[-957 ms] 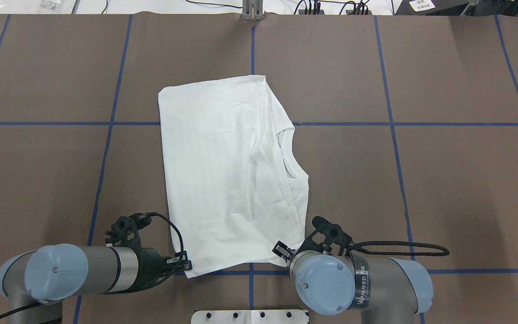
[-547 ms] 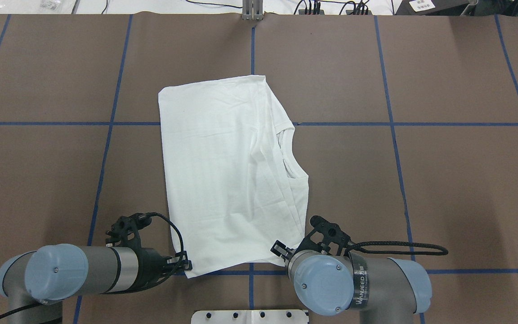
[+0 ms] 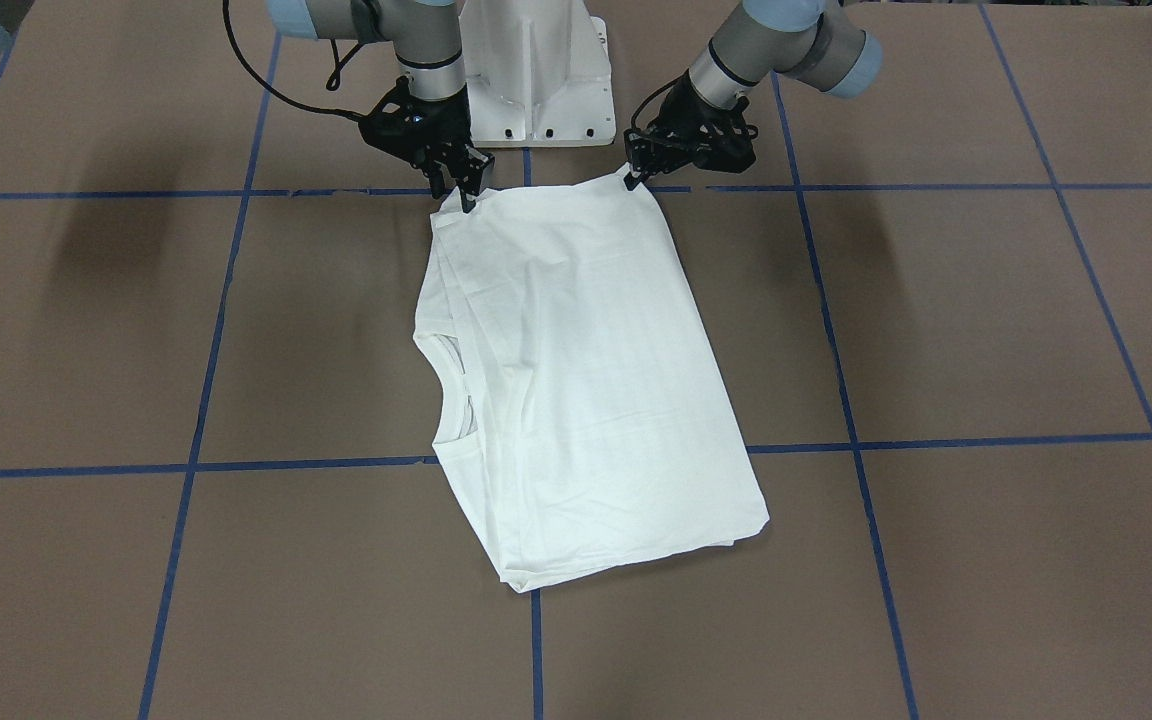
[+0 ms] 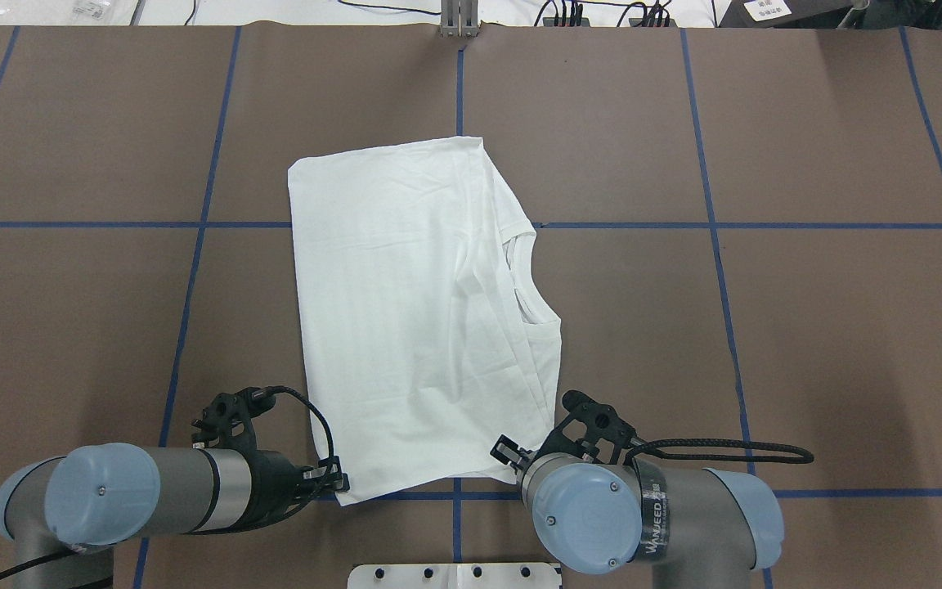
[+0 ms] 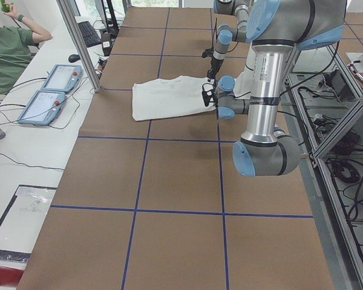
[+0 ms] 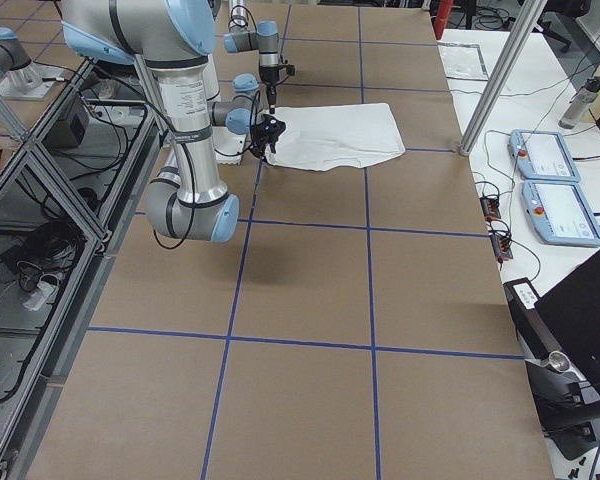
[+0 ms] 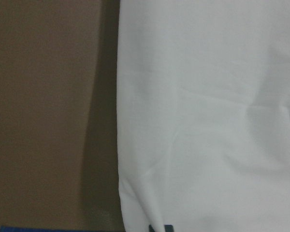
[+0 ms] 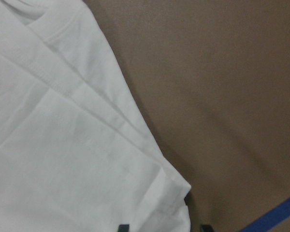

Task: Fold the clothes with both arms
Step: 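Grasp the near edge of the folded shirt with both grippers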

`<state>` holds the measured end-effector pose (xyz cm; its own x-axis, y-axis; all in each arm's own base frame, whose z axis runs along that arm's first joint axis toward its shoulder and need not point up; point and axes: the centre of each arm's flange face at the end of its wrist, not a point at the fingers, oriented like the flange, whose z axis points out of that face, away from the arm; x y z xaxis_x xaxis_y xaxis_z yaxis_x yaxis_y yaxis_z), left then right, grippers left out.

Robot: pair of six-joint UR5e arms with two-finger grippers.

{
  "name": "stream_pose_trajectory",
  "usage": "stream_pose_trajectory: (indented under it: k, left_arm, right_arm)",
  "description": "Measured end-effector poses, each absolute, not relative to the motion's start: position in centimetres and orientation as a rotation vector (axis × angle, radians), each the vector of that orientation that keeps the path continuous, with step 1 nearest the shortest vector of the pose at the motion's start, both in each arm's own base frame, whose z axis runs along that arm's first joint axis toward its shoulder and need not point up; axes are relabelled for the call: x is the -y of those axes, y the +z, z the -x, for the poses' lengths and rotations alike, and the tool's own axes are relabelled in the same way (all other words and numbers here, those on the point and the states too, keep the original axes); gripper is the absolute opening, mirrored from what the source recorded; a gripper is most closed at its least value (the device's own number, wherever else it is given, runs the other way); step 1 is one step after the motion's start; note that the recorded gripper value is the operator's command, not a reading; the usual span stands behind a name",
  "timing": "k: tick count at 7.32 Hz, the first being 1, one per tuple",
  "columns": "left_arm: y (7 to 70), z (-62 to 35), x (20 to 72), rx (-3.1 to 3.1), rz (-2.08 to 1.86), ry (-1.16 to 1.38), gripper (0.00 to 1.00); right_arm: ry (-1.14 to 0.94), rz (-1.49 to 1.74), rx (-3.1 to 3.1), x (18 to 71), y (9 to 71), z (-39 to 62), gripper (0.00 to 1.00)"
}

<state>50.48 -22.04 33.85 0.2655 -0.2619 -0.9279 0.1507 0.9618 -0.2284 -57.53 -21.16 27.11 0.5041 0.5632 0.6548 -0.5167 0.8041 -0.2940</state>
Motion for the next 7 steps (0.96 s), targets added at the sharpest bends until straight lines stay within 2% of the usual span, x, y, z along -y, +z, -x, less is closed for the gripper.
stream_pose_trajectory:
  k: [2, 3, 5, 7]
  left_arm:
    - [33.85, -50.48, 22.03, -1.273, 0.101, -0.279, 0.0]
    - [33.85, -50.48, 22.04, -1.273, 0.101, -0.279, 0.0]
    - [33.85, -50.48, 22.05, -1.272, 0.101, -0.279, 0.0]
    - [33.77, -50.44, 22.05, -1.274, 0.101, -0.279, 0.0]
  right_arm:
    - [0.652, 0.059, 0.808, 21.19, 27.32, 57.67, 0.55]
    - [0.653, 0.058, 0.804, 21.2, 27.48, 57.79, 0.45]
    - [0.653, 0.058, 0.804, 21.22, 27.43, 57.93, 0.0]
    - [0.658, 0.06, 0.804, 21.23, 27.41, 57.98, 0.0]
